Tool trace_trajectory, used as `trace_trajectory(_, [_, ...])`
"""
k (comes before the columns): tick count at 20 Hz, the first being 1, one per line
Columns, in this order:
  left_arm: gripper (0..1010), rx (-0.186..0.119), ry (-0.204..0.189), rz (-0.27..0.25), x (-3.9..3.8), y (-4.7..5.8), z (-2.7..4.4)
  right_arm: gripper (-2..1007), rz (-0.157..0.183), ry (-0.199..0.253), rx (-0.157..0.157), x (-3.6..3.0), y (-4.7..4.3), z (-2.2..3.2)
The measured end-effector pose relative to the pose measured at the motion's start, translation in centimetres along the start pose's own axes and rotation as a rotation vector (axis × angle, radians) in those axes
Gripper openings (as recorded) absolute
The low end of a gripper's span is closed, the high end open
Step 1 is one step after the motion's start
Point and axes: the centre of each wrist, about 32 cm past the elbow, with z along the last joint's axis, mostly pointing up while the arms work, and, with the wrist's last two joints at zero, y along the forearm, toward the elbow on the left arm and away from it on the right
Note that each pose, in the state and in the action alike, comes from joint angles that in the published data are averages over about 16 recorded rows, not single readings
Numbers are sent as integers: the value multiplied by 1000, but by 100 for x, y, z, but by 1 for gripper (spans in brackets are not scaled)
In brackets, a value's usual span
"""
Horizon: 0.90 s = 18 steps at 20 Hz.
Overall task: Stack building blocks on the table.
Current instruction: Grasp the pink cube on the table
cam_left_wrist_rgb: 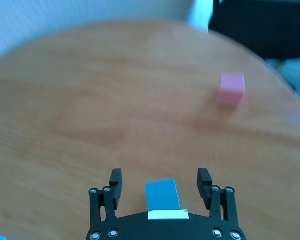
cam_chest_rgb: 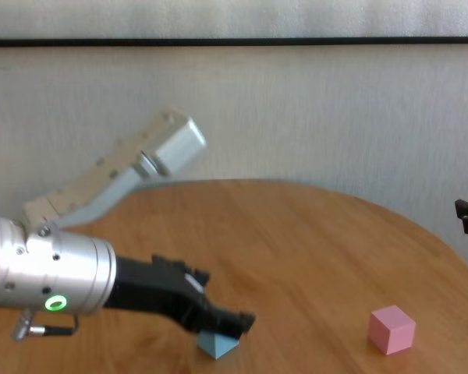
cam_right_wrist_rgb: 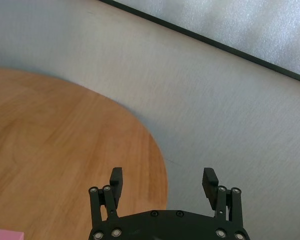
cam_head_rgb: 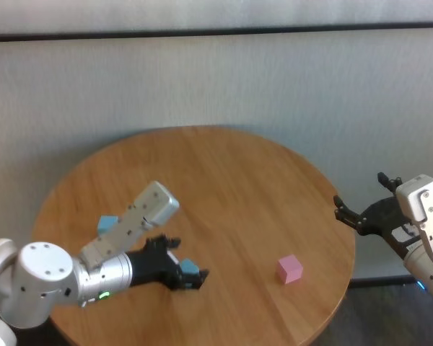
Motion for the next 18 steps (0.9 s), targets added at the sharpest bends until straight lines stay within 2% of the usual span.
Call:
trace_trajectory(4, [964,-56,19,58,11,90,8,1004,0,0,0,0,0,0])
trace_trajectory(9, [1000,-100,39,194,57,223,-38,1005,0,0,0,0,0,0])
trace_trajectory(12, [1002,-103,47,302,110,288,-106,1005,0,0,0,0,0,0])
trace_trajectory(18, [1002,-82,29,504,245,346,-270,1004,0,0,0,0,0,0])
